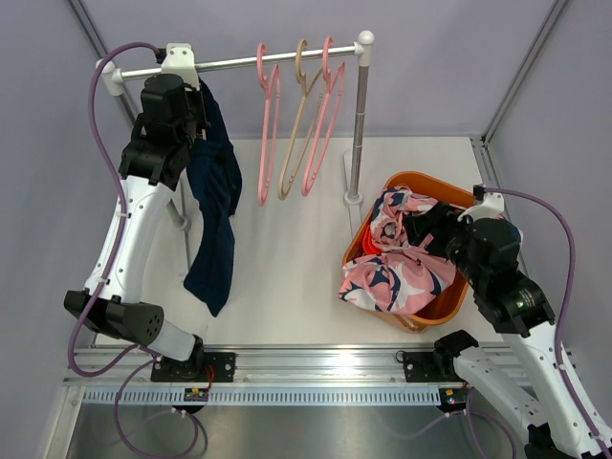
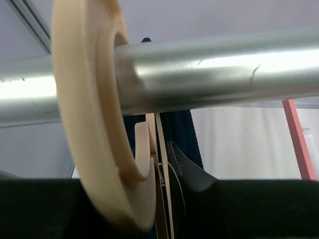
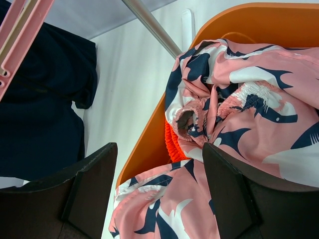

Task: Remove the shorts from the hanger

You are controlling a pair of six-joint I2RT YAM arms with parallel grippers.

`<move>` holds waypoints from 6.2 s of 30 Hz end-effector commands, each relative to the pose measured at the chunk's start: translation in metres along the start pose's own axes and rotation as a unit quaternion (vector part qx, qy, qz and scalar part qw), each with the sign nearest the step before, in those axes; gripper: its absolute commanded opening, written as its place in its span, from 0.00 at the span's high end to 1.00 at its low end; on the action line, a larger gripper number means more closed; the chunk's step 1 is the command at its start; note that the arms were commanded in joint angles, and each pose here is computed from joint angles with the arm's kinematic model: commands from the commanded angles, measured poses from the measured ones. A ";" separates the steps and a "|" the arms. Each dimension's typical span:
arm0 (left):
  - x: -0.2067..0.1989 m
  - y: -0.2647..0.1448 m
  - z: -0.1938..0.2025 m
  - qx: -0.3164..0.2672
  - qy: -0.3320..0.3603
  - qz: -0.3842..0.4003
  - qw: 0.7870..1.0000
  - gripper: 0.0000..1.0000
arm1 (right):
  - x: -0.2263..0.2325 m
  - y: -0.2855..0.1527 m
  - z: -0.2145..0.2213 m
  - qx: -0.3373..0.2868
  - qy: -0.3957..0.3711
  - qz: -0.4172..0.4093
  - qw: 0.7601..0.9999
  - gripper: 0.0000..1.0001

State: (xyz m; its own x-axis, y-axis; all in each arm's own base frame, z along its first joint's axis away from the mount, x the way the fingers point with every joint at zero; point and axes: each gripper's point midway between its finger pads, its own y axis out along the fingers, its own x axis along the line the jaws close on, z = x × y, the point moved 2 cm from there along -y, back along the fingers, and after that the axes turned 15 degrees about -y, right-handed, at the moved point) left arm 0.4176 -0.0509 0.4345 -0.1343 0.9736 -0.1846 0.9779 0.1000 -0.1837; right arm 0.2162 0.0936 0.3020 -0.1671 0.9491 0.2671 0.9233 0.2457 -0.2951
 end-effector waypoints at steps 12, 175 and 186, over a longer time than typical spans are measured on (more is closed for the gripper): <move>-0.008 -0.012 -0.022 -0.015 -0.034 0.018 0.999 1.00 | 0.004 0.001 -0.004 -0.012 -0.006 -0.012 1.000 0.22; -0.073 -0.264 0.025 -0.157 -0.242 0.416 0.862 1.00 | 0.124 -0.052 -0.147 -0.114 -0.158 -0.076 0.978 1.00; -0.063 -0.261 0.038 -0.141 -0.240 0.399 0.874 1.00 | 0.015 -0.188 -0.326 -0.400 -0.070 0.085 0.910 1.00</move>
State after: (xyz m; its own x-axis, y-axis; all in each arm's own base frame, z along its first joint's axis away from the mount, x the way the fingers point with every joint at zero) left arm 0.1642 -0.1508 0.4531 0.6332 0.5731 -0.5202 0.7735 -0.4909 0.4008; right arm 0.1522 0.0316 0.6323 -0.1761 0.9784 0.1081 0.9115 0.1206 0.3932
